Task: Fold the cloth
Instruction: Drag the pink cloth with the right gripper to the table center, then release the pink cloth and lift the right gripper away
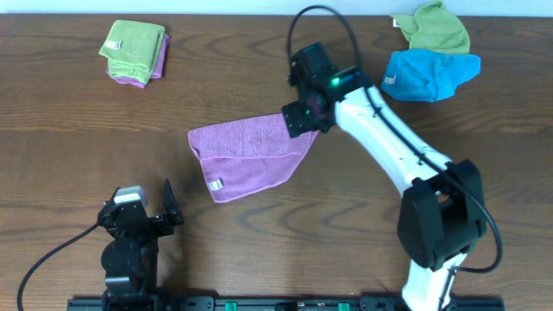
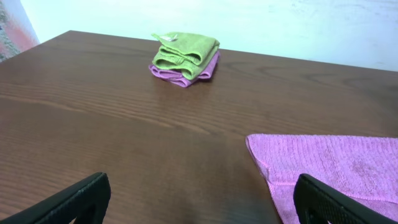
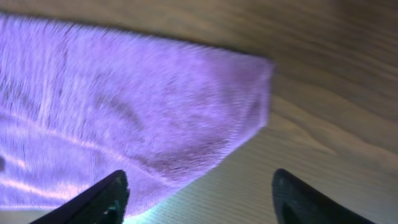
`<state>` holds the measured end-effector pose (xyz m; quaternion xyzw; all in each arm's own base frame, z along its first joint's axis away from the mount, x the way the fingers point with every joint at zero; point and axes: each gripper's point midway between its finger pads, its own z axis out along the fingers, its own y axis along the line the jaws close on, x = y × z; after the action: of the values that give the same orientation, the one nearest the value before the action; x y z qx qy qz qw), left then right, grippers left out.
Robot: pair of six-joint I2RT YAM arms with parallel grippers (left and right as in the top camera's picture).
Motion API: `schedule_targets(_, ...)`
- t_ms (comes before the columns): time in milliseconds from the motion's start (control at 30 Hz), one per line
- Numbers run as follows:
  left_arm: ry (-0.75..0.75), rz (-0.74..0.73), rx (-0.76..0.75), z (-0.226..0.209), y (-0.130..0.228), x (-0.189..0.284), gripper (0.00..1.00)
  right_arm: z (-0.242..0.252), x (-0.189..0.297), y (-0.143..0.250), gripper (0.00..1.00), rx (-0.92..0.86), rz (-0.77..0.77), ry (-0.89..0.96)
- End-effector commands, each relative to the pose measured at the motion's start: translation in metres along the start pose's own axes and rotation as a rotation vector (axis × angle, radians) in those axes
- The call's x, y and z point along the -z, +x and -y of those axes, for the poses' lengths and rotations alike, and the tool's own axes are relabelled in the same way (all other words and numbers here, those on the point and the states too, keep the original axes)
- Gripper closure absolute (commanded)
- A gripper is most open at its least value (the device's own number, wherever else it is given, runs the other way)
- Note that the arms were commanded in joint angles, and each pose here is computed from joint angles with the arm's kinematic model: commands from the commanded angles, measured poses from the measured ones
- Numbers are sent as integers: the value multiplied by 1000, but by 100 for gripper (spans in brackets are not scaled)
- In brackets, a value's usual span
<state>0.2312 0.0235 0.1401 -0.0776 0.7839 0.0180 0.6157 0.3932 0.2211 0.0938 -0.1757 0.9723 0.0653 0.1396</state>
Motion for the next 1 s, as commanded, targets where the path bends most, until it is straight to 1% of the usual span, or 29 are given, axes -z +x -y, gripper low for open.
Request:
schedule_targets(0,-22,-26,-8,-5,12,-3,5,-27,-4,10,30,242,-12,5)
schedule_targets(67,-22,-26,-8,-5,12,-3,5,-30,-6,13,27,333,-13,79)
schedule_targets(133,-22,-26,-8,-5,12,-3,5,-36,-8,16,23,400,-15,108)
schedule_targets(233,-22,-26,-8,-5,12,-3,5,-46,-14,27,22,480,-31,115)
schedule_targets(300,-22,-26,-8,-5,12,-3,5,-44,-21,34,22,502,-42,169)
schedule_targets(400,-22,-26,-8,-5,12,-3,5,-28,-27,38,25,512,-42,272)
schedule_targets(533,-22,-26,-8,-5,12,-3,5,-8,-33,42,28,508,-49,363)
schedule_targets(733,-22,-26,-8,-5,12,-3,5,-4,-42,45,30,498,-40,362)
schedule_targets(900,-22,-26,-8,-5,12,-3,5,-7,-52,50,36,495,-28,335)
schedule_targets(967,-22,-26,-8,-5,12,-3,5,-7,-55,50,42,493,-20,334)
